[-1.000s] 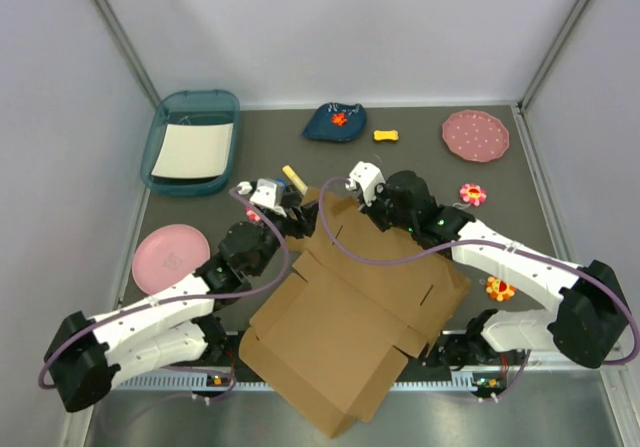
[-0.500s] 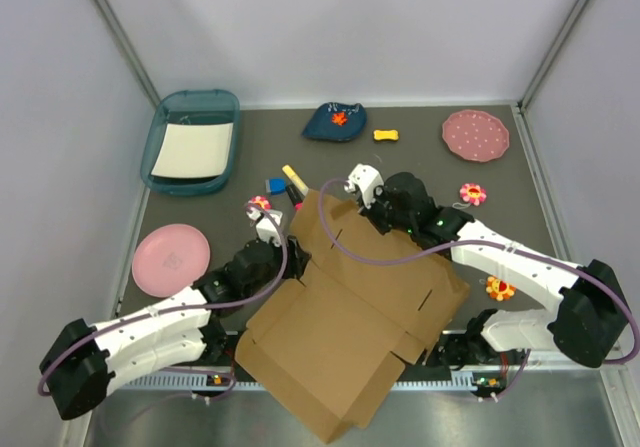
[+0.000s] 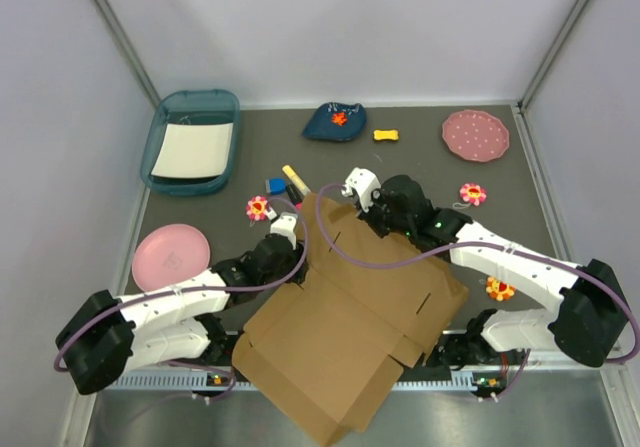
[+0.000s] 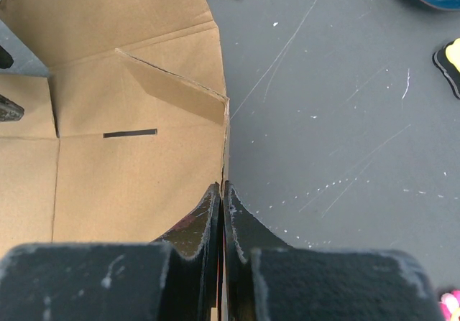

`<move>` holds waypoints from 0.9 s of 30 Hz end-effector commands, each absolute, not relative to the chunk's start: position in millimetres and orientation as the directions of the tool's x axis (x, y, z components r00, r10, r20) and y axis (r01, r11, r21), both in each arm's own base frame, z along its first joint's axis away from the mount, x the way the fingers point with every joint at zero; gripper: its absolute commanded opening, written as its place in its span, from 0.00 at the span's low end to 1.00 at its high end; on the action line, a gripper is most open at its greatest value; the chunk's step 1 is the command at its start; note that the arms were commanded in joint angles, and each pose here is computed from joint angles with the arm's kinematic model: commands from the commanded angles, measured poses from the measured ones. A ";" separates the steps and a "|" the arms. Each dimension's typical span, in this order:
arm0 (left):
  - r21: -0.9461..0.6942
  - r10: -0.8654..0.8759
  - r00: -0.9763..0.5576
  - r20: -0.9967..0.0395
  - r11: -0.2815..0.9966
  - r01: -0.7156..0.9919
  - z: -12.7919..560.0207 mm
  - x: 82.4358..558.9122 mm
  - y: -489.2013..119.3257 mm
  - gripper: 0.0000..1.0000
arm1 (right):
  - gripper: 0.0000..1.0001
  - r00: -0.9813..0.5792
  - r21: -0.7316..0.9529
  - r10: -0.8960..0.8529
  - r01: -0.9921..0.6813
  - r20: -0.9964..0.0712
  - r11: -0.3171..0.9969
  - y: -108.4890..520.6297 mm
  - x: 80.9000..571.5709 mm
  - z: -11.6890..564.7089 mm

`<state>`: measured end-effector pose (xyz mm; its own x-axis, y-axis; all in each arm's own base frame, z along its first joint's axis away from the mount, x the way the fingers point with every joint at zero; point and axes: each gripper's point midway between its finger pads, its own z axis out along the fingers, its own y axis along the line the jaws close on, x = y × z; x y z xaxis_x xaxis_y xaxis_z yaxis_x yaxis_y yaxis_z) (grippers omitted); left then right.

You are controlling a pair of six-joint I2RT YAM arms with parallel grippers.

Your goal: Fold the paper box

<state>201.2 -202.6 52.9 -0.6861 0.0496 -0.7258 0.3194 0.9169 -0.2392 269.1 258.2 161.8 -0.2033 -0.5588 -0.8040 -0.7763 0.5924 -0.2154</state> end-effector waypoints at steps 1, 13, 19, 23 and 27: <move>-0.242 0.043 -0.667 -0.744 0.912 0.330 69.0 204.8 -205.3 0.56 | 0.00 -0.171 -0.224 -0.553 -0.787 -0.815 0.574 267.8 268.1 173.7; -0.371 0.060 -0.684 -0.727 0.804 0.465 71.2 185.2 -237.3 0.12 | 0.00 -0.164 -0.241 -0.550 -0.773 -0.819 0.588 266.0 269.4 178.8; -0.432 -0.027 -0.603 -0.798 0.723 0.539 99.3 190.7 -255.6 0.00 | 0.00 -0.155 -0.285 -0.552 -0.726 -0.819 0.626 257.8 277.2 188.9; -0.426 -0.063 -0.530 -0.846 0.678 0.600 114.5 192.2 -265.7 0.00 | 0.00 -0.163 -0.319 -0.557 -0.676 -0.815 0.665 249.8 283.4 193.6; -0.389 -0.040 -0.472 -0.880 0.631 0.671 116.9 183.3 -280.1 0.00 | 0.00 -0.184 -0.320 -0.552 -0.651 -0.813 0.689 243.3 282.7 191.2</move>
